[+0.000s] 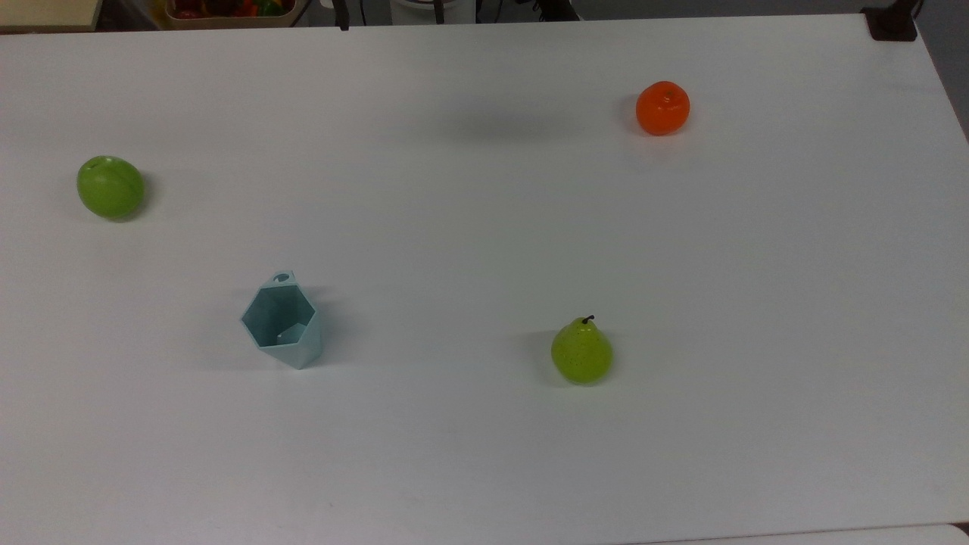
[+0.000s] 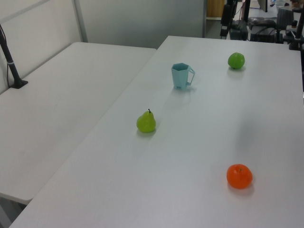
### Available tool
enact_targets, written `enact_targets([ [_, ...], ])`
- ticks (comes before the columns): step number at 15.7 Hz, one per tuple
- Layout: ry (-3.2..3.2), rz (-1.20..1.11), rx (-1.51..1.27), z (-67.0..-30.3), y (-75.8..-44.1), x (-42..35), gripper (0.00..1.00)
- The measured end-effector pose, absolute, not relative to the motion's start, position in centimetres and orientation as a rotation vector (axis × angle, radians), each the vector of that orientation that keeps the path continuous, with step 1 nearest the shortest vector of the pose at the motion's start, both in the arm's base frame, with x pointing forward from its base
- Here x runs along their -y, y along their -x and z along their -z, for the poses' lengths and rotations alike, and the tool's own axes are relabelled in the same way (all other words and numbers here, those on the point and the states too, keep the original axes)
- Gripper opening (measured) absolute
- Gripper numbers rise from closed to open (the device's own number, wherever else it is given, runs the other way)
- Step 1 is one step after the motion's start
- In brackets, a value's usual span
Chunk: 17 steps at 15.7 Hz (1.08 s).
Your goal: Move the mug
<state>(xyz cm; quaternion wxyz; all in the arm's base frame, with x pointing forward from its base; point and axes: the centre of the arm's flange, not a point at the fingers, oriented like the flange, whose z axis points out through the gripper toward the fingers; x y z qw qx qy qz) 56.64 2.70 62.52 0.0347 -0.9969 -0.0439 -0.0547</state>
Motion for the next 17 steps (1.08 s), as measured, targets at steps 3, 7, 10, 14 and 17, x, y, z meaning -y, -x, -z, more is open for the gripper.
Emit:
enact_targets([
  [3,3.064,0.173,0.139,-62.67,-56.51,-2.50,1.00],
  [7,3.065,0.173,0.142,-62.67,-56.51,-2.39,1.00],
  [10,3.065,0.173,0.142,-62.66,-56.51,-2.38,1.00],
  [14,3.065,0.172,0.144,-62.63,-56.51,-2.34,1.00],
  [17,3.066,0.168,0.142,-62.44,-56.67,-2.20,1.00],
])
